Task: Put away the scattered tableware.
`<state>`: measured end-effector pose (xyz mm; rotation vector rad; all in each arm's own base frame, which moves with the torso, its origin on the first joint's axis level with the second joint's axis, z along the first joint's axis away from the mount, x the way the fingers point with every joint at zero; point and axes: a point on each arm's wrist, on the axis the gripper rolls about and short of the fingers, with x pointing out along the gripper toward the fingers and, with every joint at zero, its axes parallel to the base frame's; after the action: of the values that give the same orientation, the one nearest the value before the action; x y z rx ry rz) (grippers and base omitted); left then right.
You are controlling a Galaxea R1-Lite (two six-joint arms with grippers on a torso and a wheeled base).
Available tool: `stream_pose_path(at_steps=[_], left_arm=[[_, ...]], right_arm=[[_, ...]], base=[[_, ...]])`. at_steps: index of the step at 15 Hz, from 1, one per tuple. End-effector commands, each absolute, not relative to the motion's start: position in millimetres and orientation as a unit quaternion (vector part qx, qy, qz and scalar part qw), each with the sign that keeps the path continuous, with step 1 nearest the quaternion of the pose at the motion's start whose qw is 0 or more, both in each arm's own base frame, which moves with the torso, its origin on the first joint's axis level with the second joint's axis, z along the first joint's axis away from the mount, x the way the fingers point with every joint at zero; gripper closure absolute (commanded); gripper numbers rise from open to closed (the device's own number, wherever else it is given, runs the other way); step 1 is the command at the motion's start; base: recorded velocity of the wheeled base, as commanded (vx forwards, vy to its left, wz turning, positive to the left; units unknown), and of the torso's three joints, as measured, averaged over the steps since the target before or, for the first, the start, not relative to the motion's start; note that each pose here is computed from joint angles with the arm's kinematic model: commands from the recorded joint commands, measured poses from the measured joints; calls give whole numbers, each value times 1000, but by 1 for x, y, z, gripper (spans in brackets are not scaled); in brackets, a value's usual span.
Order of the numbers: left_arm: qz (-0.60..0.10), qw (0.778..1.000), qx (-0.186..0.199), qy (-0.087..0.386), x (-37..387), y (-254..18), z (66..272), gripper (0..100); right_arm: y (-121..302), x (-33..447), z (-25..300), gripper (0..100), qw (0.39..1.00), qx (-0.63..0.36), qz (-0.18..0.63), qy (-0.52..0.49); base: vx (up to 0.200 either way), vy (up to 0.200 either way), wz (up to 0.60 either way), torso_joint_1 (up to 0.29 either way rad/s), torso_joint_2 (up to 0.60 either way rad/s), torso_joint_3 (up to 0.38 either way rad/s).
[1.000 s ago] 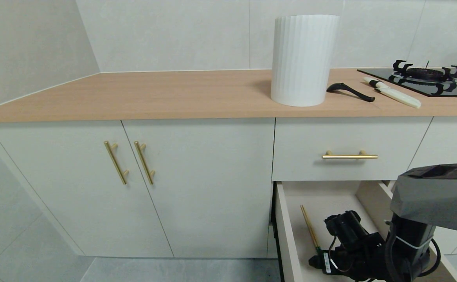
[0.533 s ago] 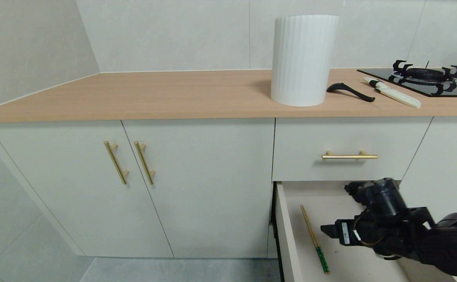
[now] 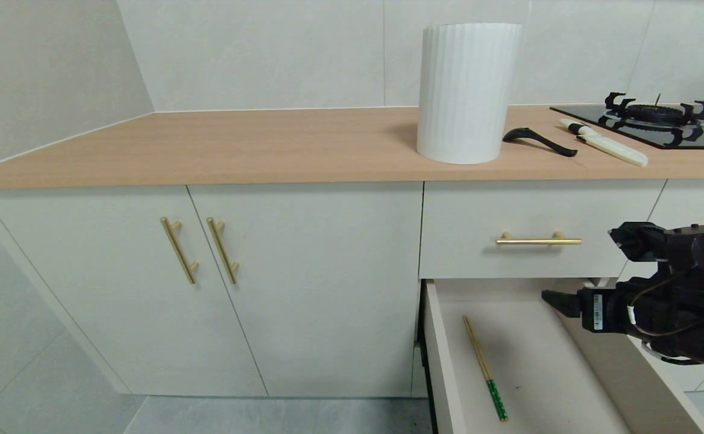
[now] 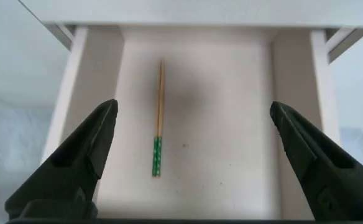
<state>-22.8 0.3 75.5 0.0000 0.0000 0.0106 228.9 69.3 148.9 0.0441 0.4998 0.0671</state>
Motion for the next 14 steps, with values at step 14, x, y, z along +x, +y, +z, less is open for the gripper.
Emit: stream_pose_path(at_steps=[14], left_arm=[[5,1000,0,1,-23,0,76,0]], right_arm=[[67,221,162,0,975,18,36,218]], base=[[0,0,0,47,-144,-113]])
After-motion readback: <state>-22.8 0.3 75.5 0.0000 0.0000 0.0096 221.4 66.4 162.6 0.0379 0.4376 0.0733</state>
